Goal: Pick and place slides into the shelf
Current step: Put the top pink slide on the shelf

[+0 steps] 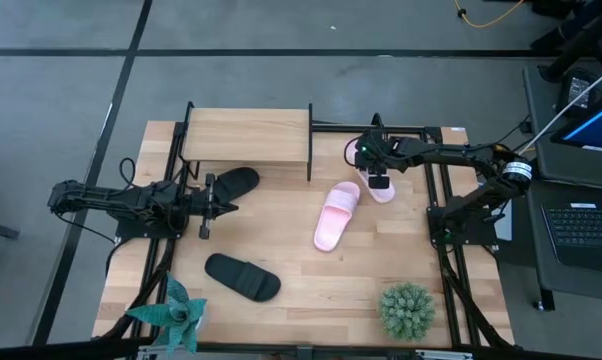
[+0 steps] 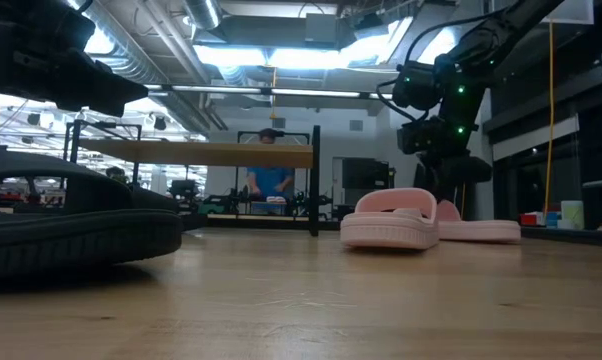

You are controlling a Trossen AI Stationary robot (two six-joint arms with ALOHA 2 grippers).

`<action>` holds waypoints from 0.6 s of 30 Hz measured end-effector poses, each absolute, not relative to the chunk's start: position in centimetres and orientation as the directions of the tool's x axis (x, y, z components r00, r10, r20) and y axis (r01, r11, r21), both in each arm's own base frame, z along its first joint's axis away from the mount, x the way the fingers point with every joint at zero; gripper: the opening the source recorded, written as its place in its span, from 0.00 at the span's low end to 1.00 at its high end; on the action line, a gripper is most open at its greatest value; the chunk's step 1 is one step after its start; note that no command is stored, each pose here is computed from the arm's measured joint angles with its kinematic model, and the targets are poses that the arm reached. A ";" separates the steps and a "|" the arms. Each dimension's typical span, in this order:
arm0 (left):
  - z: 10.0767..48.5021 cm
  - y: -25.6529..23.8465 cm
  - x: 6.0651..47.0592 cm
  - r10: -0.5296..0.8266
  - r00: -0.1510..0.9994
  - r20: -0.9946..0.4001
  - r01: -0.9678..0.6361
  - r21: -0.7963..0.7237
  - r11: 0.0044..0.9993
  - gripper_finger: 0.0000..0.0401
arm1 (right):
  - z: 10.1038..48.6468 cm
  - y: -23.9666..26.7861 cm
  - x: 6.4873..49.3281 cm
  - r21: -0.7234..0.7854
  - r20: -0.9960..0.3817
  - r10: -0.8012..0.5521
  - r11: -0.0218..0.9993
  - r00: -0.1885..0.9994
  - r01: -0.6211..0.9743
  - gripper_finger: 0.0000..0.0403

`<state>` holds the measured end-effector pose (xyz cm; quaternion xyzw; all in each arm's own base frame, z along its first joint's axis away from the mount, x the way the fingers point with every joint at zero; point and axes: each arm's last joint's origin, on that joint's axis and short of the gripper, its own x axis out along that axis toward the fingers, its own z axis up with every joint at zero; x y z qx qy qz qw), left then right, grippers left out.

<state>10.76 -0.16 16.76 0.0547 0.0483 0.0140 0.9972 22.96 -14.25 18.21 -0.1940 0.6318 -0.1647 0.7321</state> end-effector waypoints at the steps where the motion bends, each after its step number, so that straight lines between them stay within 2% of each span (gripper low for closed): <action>1: 16.8 -0.2 10.8 0.033 0.995 -0.095 -0.022 0.111 0.994 0.00 | 18.2 -14.3 23.0 -0.492 -0.861 -0.486 0.870 0.147 -0.003 0.39; 18: 16.8 -0.2 10.8 0.033 0.995 -0.094 -0.023 0.110 0.994 0.00 | 18.2 -14.3 23.1 -0.477 -0.866 -0.470 0.879 0.170 0.002 0.37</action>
